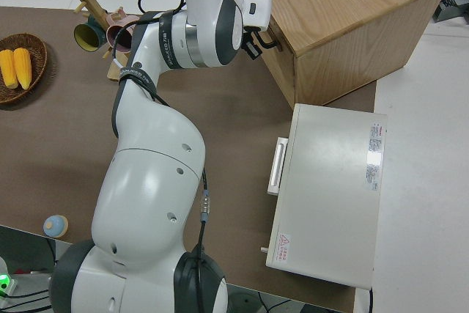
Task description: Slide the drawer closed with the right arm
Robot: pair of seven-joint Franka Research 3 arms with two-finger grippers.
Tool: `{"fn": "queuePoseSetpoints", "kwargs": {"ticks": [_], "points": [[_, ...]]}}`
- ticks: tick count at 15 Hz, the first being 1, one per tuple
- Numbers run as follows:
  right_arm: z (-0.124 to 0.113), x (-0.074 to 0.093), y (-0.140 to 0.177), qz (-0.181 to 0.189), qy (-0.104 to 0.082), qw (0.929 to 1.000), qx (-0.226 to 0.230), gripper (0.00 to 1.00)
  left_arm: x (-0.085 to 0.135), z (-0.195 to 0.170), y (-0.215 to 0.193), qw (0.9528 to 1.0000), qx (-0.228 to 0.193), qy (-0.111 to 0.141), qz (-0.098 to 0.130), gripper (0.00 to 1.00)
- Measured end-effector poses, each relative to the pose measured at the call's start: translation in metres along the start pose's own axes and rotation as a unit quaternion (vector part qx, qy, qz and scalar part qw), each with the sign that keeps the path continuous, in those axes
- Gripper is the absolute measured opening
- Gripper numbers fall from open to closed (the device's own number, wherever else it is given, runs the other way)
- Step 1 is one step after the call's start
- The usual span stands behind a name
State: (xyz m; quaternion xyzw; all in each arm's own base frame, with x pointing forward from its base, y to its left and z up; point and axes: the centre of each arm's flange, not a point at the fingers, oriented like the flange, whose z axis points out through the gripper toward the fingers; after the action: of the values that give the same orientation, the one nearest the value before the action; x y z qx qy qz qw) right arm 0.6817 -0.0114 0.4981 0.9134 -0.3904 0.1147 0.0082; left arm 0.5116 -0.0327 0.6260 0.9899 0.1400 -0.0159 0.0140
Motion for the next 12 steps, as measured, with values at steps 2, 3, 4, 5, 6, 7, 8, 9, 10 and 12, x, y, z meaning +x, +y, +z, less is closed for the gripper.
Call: {"fn": "queuePoseSetpoints", "kwargs": {"ticks": [2,3,4,5,6,7,8,9,10,12], "points": [[-0.012,-0.016,-0.008,-0.012,-0.008,0.9999,-0.007,0.01,0.0,0.0,0.0,1.0,0.0,0.0,0.0,1.0],[-0.019,-0.026,-0.013,-0.021,-0.01,0.9997,-0.01,0.01,0.0,0.0,0.0,1.0,0.0,0.0,0.0,1.0],[-0.025,-0.037,-0.017,-0.029,-0.013,0.9994,-0.013,0.01,0.0,0.0,0.0,1.0,0.0,0.0,0.0,1.0],[-0.032,-0.05,-0.021,-0.039,-0.015,0.999,-0.018,0.01,0.0,0.0,0.0,1.0,0.0,0.0,0.0,1.0],[-0.038,-0.063,-0.024,-0.055,-0.019,0.998,-0.024,0.01,0.0,0.0,0.0,1.0,0.0,0.0,0.0,1.0],[-0.046,-0.077,-0.026,-0.081,-0.024,0.9959,-0.031,0.01,0.0,0.0,0.0,1.0,0.0,0.0,0.0,1.0],[-0.057,-0.093,-0.027,-0.12,-0.03,0.9915,-0.04,0.01,0.0,0.0,0.0,1.0,0.0,0.0,0.0,1.0],[-0.065,-0.102,-0.026,-0.15,-0.036,0.9871,-0.043,0.02,0.0,0.0,0.0,1.0,0.0,0.0,0.0,1.0],[-0.072,-0.108,-0.025,-0.176,-0.042,0.9826,-0.044,0.03,0.0,0.0,0.0,1.0,0.0,0.0,0.0,1.0],[-0.088,-0.115,-0.016,-0.232,-0.056,0.9698,-0.05,0.1,0.0,0.0,0.0,1.0,0.0,0.0,0.0,1.0]]}}
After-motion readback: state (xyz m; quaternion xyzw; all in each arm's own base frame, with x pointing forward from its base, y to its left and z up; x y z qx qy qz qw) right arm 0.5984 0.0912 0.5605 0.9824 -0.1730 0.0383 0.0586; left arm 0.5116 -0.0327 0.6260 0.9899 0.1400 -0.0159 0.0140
